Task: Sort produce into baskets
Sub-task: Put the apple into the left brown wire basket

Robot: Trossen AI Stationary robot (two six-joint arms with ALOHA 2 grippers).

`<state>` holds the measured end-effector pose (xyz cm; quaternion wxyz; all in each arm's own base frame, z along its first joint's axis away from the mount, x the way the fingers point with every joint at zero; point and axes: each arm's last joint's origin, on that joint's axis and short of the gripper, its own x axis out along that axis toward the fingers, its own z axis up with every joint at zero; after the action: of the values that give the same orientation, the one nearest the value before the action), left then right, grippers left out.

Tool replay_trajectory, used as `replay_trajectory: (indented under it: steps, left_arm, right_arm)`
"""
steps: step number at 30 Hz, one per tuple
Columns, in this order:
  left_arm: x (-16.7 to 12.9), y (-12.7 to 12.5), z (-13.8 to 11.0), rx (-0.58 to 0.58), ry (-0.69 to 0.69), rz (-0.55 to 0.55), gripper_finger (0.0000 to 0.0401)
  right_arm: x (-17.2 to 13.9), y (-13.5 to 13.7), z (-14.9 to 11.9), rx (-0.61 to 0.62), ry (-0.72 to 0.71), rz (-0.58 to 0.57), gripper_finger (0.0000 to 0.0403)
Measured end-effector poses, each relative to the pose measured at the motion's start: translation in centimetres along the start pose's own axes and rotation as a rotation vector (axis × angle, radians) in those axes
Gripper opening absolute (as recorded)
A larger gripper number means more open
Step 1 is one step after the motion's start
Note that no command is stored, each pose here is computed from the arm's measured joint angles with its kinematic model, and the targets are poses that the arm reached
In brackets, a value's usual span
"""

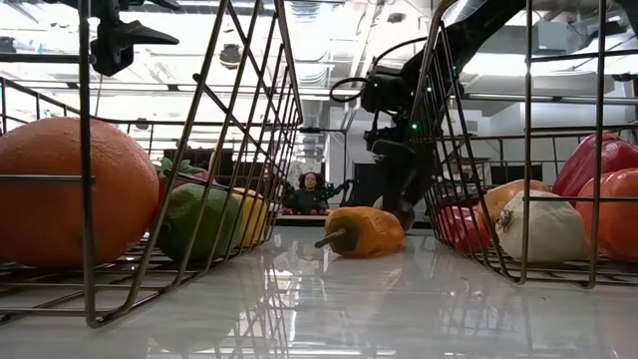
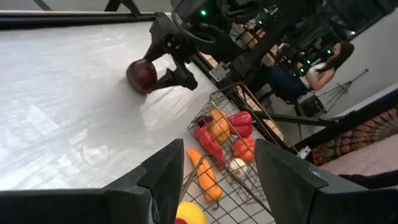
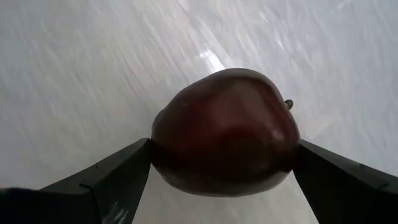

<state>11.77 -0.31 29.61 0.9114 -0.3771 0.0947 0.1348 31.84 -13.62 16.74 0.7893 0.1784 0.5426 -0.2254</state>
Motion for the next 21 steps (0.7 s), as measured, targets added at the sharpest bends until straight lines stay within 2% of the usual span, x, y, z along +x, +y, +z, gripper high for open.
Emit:
replay_trajectory:
  steps: [5,14,21]
  left_arm:
    - [0.0,0.0,0.0,-0.015,-0.010,0.010,0.0183]
    - [0.0,0.0,0.0,-0.014,-0.011,0.010,0.0183]
    - [0.0,0.0,0.0,0.001,-0.014,0.013,0.0183]
  right_arm:
    - [-0.1,0.1,0.4,-0.040,-0.024,0.007,0.0394]
    - [-1.0,0.9,1.8,-0.127,-0.057,0.023,0.0359]
    - [-3.1,3.5,3.2,-0.187,-0.102,0.125,0.0360]
